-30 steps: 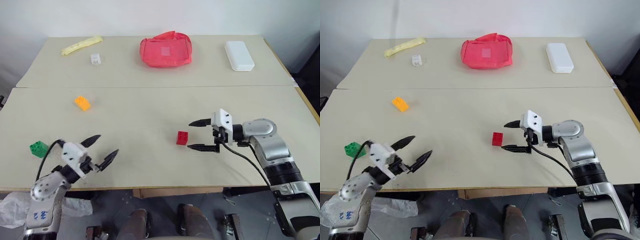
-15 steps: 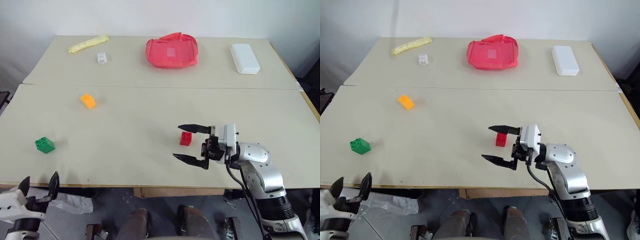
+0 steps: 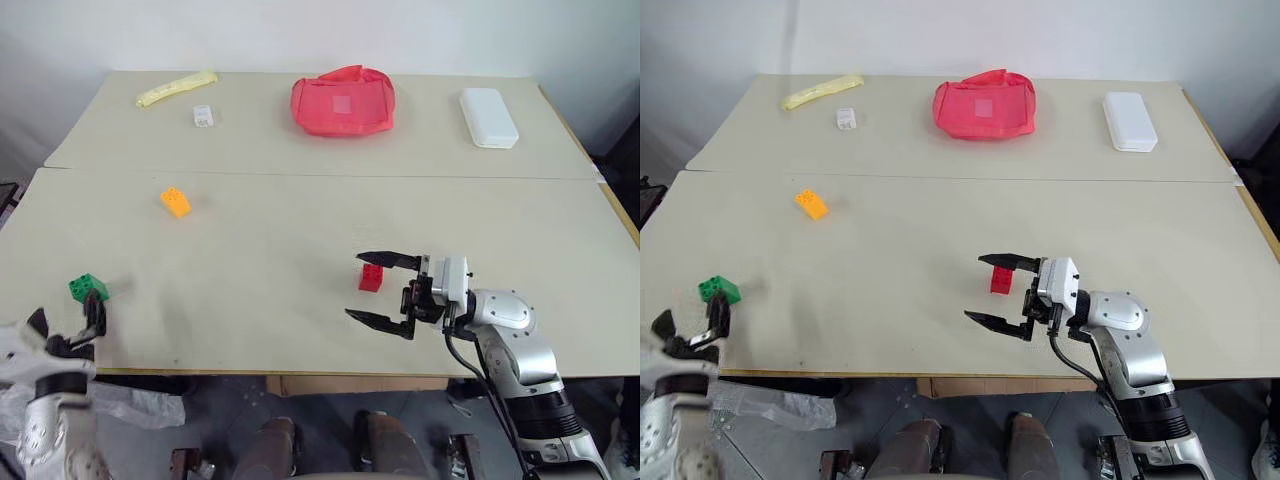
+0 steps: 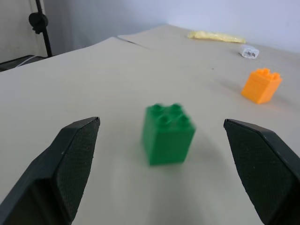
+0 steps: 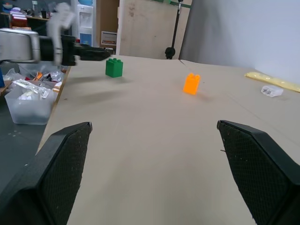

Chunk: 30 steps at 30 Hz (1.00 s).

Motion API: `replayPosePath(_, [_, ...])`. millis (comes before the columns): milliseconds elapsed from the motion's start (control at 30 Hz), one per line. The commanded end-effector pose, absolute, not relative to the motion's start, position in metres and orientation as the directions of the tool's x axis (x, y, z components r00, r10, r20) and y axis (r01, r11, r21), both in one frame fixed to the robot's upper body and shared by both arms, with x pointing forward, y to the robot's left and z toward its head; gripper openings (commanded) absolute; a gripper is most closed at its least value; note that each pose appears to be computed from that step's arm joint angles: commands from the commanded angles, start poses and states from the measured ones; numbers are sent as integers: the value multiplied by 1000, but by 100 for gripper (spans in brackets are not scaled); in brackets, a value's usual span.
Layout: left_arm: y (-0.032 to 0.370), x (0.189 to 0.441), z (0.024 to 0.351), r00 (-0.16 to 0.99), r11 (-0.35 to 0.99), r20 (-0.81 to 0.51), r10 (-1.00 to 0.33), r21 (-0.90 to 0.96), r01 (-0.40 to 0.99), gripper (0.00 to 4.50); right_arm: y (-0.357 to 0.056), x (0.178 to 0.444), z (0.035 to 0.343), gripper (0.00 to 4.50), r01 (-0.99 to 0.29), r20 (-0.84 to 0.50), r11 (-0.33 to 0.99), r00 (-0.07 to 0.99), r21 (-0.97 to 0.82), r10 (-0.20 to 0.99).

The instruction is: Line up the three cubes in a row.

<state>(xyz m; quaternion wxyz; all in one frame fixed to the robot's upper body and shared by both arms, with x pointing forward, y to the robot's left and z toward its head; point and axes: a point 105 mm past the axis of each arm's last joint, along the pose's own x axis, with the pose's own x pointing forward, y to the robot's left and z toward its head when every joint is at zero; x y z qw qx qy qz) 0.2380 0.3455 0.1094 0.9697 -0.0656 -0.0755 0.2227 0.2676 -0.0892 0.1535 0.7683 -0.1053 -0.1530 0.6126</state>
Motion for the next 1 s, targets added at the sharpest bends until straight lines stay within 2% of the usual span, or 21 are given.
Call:
replayPosePath(33, [348,246,112,843,841,69,533,-147,-520,450,-85,261,162,449,-907,132,212,175,-365,976])
replayPosePath(133, [338,259,116,880,879,57,471,-117,-463,450,-84,262,165,449,-900,138,225,186,-374,973])
replayPosePath(233, [340,262,116,881,879,42,472,-101,-466,450,-84,262,164,449,-903,132,224,188,-368,973])
replayPosePath(367, [348,262,110,869,865,8,495,-104,-491,362,-87,259,163,450,-901,120,228,197,-370,973])
replayPosePath(567, [345,261,108,894,894,26,447,-61,-445,172,-90,257,164,450,-892,126,245,212,-379,969])
replayPosePath(600, [344,261,109,908,908,41,417,-54,-415,147,-90,257,164,450,-891,126,248,215,-381,968])
replayPosePath(633, [342,262,112,923,925,65,379,-49,-376,146,-91,256,163,450,-890,125,250,219,-381,968])
replayPosePath(700, [338,262,119,950,957,115,289,-33,-288,146,-92,256,163,450,-887,124,260,230,-382,965])
replayPosePath(833, [315,260,161,946,992,324,13,-124,29,146,-97,256,163,450,-878,123,285,258,-383,958])
replayPosePath(933, [282,267,180,899,928,252,-359,-12,374,146,-111,257,166,450,-861,120,337,315,-380,941])
replayPosePath(1000, [250,271,179,759,762,86,-645,141,632,146,-125,260,166,450,-841,103,378,368,-387,924])
